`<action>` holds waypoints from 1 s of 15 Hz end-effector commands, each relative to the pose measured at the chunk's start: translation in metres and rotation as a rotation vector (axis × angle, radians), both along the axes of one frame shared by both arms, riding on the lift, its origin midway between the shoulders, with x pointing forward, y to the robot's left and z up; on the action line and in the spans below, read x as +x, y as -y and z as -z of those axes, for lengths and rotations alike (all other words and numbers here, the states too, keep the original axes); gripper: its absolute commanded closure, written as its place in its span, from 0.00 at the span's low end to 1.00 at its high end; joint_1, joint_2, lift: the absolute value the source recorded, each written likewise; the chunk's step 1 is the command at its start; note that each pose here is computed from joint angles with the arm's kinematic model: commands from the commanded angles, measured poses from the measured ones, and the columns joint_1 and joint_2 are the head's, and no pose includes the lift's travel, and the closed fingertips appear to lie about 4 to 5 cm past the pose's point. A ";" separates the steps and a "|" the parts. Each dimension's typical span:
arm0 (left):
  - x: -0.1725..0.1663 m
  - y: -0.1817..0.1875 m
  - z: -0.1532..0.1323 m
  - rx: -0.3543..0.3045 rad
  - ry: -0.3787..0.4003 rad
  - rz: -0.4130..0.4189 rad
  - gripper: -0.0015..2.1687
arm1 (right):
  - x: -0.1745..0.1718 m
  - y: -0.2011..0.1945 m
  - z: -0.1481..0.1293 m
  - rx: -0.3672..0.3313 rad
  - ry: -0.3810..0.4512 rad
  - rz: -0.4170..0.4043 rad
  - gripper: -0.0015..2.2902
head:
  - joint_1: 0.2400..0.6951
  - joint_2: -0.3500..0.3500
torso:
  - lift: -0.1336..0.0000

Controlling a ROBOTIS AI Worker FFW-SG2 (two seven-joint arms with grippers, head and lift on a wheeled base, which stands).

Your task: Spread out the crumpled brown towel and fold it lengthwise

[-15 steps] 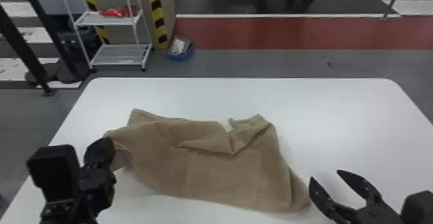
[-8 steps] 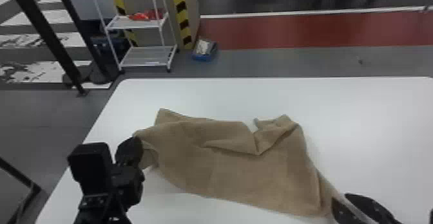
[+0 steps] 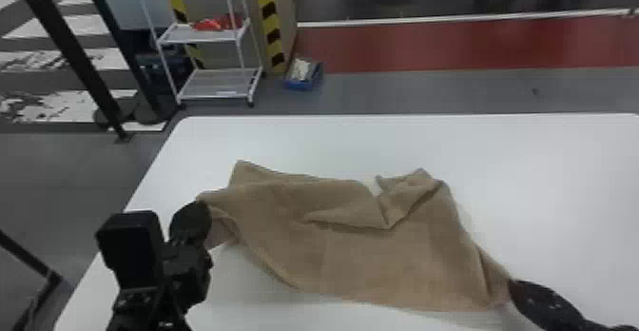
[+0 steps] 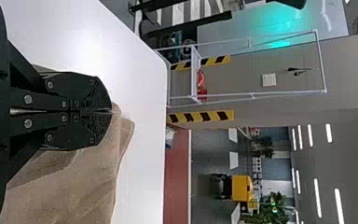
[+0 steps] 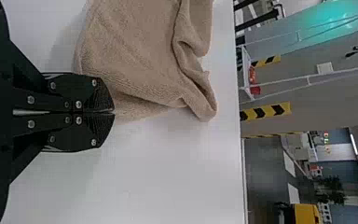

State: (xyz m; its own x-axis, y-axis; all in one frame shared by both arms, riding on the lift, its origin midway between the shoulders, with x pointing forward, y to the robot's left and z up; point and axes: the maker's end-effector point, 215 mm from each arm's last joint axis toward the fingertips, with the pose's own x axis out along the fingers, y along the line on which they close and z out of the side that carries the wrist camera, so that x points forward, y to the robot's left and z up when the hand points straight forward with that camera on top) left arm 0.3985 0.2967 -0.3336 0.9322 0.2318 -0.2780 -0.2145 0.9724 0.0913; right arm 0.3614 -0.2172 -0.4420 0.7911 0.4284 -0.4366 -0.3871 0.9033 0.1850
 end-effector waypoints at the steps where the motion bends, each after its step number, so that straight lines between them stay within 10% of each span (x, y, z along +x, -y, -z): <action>1: -0.001 0.004 -0.009 -0.002 0.016 0.006 0.68 | 0.013 0.023 -0.029 0.012 0.057 0.050 0.75 | 1.00 0.68 | 0.07; 8: -0.010 0.048 -0.075 0.010 0.122 0.097 0.68 | 0.037 0.135 -0.175 0.079 0.290 0.268 0.75 | 1.00 0.43 | 0.07; 15: 0.034 0.059 -0.057 0.025 0.122 0.129 0.68 | 0.129 0.146 -0.149 0.086 0.240 0.324 0.75 | 1.00 0.25 | 0.07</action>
